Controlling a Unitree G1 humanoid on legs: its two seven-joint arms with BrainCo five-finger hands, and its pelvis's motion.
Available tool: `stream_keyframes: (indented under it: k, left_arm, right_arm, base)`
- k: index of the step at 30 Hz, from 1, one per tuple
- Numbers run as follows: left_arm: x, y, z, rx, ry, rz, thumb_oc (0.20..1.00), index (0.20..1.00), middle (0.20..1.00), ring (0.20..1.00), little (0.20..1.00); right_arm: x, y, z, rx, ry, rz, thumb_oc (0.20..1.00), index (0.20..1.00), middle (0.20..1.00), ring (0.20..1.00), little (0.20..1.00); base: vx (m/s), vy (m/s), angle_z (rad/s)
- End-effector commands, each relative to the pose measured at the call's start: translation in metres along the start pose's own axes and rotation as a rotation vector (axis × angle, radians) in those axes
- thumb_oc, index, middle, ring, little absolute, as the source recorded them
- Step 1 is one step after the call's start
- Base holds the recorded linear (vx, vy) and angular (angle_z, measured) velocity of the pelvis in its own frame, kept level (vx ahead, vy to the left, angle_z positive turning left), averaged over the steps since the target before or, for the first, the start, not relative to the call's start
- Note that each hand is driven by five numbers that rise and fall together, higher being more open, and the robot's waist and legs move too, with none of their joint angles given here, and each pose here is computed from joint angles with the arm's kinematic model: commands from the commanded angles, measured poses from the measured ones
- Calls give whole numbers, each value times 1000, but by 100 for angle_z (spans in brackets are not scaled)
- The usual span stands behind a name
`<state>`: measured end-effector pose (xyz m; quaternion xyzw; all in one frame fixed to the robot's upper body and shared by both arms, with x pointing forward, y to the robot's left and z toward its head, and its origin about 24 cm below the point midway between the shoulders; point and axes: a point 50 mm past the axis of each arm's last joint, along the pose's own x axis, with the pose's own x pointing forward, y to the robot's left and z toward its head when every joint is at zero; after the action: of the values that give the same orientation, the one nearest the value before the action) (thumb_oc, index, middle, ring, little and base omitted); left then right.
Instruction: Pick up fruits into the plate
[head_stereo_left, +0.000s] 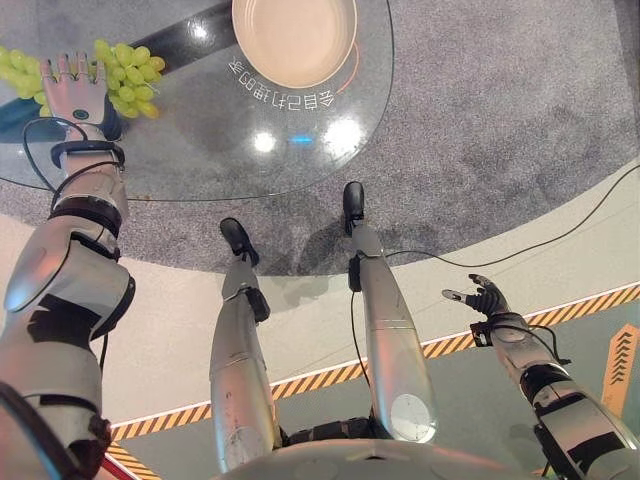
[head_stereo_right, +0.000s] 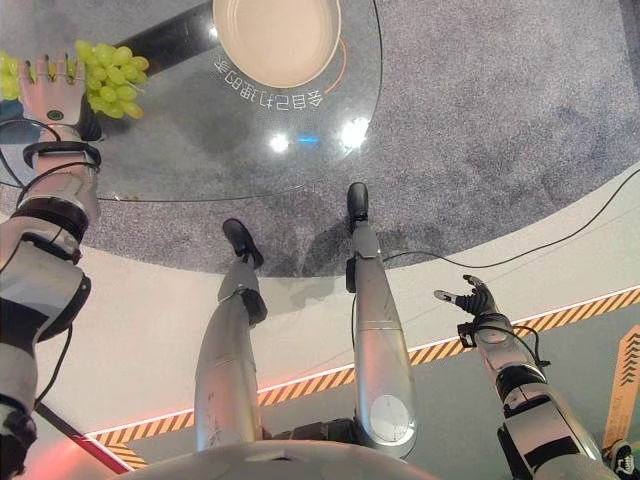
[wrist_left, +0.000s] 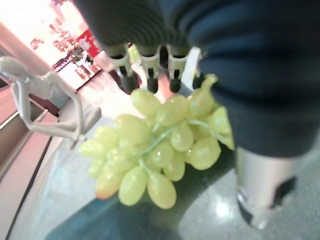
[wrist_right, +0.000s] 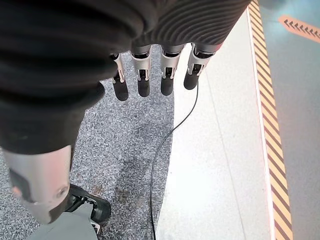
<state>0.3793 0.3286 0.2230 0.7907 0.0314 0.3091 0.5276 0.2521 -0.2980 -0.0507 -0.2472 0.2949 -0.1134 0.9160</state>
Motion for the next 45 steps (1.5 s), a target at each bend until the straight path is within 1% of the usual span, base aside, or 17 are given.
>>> stream_keyframes:
  k: [1,3,4,5,6,7,8,14,17,23,28,32,34,35,38,40,45]
  left_arm:
    - [-5,-16,-39,-22,129,-99,1000,1000,1000,1000,1000]
    - [-5,-19,-34,-72,95,-148,1000,1000,1000,1000,1000]
    - [-7,-22,-29,-139,87,-186,1000,1000,1000,1000,1000]
    - [-6,-23,-28,-167,90,-219,809,809,809,809,809]
    - [-6,-23,-27,-170,87,-226,683,683,683,683,683]
    - [-8,-27,-21,-223,59,-282,479,479,479,479,479]
    - [-9,-29,-17,-257,39,-327,200,200,200,200,200]
    - [-18,-41,2,-394,-51,-506,200,200,200,200,200]
    - [-19,-42,8,-418,-90,-561,200,200,200,200,200]
    - [-21,-44,10,-381,-108,-606,200,200,200,200,200]
    - [-24,-50,5,-329,-88,-590,200,200,200,200,200]
    - [-25,-49,6,-484,-57,-535,200,200,200,200,200]
    - [-25,-47,9,-629,-46,-503,200,200,200,200,200]
    - [-26,-44,14,-753,-55,-471,200,200,200,200,200]
    - [-26,-39,22,-924,-46,-437,200,200,200,200,200]
    - [-37,-45,32,-1131,-25,-425,200,200,200,200,200]
    - [-59,-54,50,-1323,-52,-458,200,200,200,200,200]
  right_arm:
    - [-8,-3,-23,-35,59,3,1000,1000,1000,1000,1000]
    - [-8,-2,-24,-33,62,7,1000,1000,1000,1000,1000]
    - [-8,-2,-24,-34,60,9,1000,1000,1000,1000,1000]
    - [-9,-2,-23,-37,59,12,1000,1000,1000,1000,1000]
    - [-9,-2,-23,-38,58,13,1000,1000,1000,1000,1000]
    - [-9,-2,-22,-36,51,13,1000,1000,1000,1000,1000]
    - [-9,-3,-22,-33,45,12,1000,1000,1000,1000,1000]
    - [-9,0,-14,-25,7,18,1000,1000,1000,1000,1000]
    - [-10,1,-14,-17,3,18,1000,1000,1000,1000,1000]
    - [-12,-1,-16,-13,13,21,1000,1000,1000,1000,1000]
    - [-14,1,-17,-10,-5,24,1000,1000,1000,1000,1000]
    - [-14,5,-13,-6,-40,30,1000,1000,1000,1000,1000]
    - [-16,10,-11,15,-58,38,1000,1000,1000,1000,1000]
    - [-18,14,-7,29,-74,46,1000,1000,1000,1000,1000]
    - [-19,19,0,55,-100,54,1000,1000,1000,1000,1000]
    - [-22,28,4,82,-119,69,1000,1000,1000,1000,1000]
    - [-28,39,16,120,-169,99,1000,1000,1000,1000,1000]
  base:
    - [0,0,0]
    - [-25,-16,-6]
    - [-23,-6,-7]
    - [-19,3,-3]
    - [0,0,0]
    - [0,0,0]
    - [0,0,0]
    - [0,0,0]
    - [0,0,0]
    - [0,0,0]
    - [0,0,0]
    - [-1,-9,0]
    - [-9,-51,1]
    - [-11,-41,1]
    - [-68,-54,1]
    - [-77,-88,4]
    - [-37,-62,6]
